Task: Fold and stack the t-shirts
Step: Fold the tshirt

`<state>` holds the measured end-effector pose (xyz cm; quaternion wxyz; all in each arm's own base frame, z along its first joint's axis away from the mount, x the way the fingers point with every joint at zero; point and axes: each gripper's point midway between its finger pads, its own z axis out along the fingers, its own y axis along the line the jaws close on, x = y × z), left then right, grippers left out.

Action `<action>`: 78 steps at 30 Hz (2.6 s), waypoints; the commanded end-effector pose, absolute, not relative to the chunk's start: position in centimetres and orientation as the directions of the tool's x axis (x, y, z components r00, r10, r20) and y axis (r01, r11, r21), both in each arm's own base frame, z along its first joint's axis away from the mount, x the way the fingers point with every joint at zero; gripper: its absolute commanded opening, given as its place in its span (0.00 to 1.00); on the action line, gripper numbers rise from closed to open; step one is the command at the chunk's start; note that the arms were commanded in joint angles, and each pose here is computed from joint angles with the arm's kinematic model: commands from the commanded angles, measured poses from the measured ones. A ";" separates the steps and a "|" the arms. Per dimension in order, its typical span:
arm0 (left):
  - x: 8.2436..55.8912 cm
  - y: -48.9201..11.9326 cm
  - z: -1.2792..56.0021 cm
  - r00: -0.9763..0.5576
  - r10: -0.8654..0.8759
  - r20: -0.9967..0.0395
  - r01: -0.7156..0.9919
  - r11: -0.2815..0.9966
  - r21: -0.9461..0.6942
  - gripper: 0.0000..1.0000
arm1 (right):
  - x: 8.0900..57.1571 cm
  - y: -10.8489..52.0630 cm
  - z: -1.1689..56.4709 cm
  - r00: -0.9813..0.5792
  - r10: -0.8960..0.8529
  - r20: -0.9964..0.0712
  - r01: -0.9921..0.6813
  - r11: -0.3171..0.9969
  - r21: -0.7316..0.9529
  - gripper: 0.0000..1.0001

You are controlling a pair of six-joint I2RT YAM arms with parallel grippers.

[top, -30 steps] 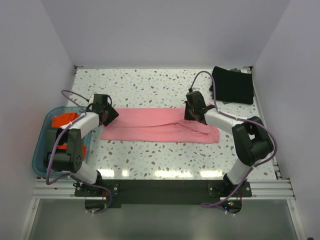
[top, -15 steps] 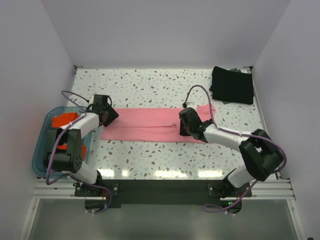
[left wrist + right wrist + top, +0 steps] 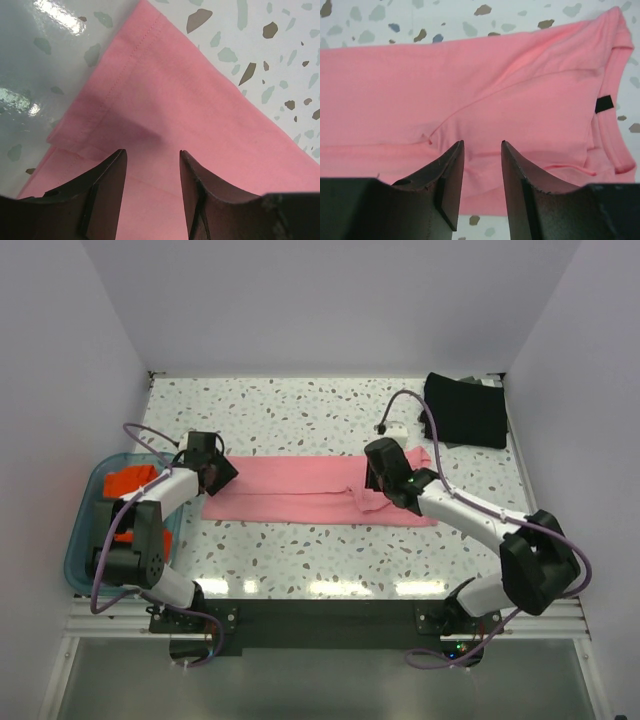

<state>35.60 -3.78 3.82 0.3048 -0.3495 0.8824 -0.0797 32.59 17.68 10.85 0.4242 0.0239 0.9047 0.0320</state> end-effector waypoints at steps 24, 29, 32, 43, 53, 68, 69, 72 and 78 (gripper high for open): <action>36.7 -4.6 5.6 -0.559 -0.655 -0.508 -0.529 0.754 -0.389 0.51 | 27.0 14.2 5.2 -0.792 0.093 -0.604 0.045 0.995 0.094 0.24; 37.2 -5.3 6.3 -0.569 -0.641 -0.516 -0.498 0.767 -0.404 0.53 | 28.6 14.2 7.5 -0.758 0.104 -0.644 0.065 0.994 0.085 0.26; 37.5 -5.5 6.7 -0.578 -0.624 -0.526 -0.481 0.781 -0.398 0.54 | 29.9 13.7 8.4 -0.732 0.128 -0.669 0.093 0.992 0.088 0.29; 36.6 -5.3 4.3 -0.587 -0.617 -0.524 -0.539 0.781 -0.316 0.54 | 27.7 13.6 0.7 -0.830 0.161 -0.534 0.134 0.987 0.090 0.25; 34.9 -3.3 2.0 -0.559 -0.638 -0.529 -0.633 0.741 -0.225 0.55 | 27.0 13.2 2.5 -0.804 0.250 -0.539 0.197 0.968 0.154 0.26; 35.6 -5.9 6.1 -0.563 -0.533 -0.632 -0.475 0.834 -0.280 0.59 | 30.5 11.6 9.4 -0.693 0.306 -0.653 0.242 0.952 0.190 0.41; 35.7 -6.7 6.7 -0.571 -0.507 -0.646 -0.444 0.852 -0.277 0.62 | 31.2 11.8 9.6 -0.691 0.306 -0.655 0.240 0.952 0.191 0.42; 36.1 -7.8 7.4 -0.599 -0.427 -0.678 -0.405 0.891 -0.205 0.65 | 32.6 11.8 8.1 -0.708 0.326 -0.627 0.266 0.945 0.191 0.44; 36.1 -10.1 4.5 -0.703 -0.302 -0.644 -0.366 0.930 -0.037 0.62 | 36.1 10.2 5.7 -0.711 0.399 -0.579 0.345 0.915 0.208 0.44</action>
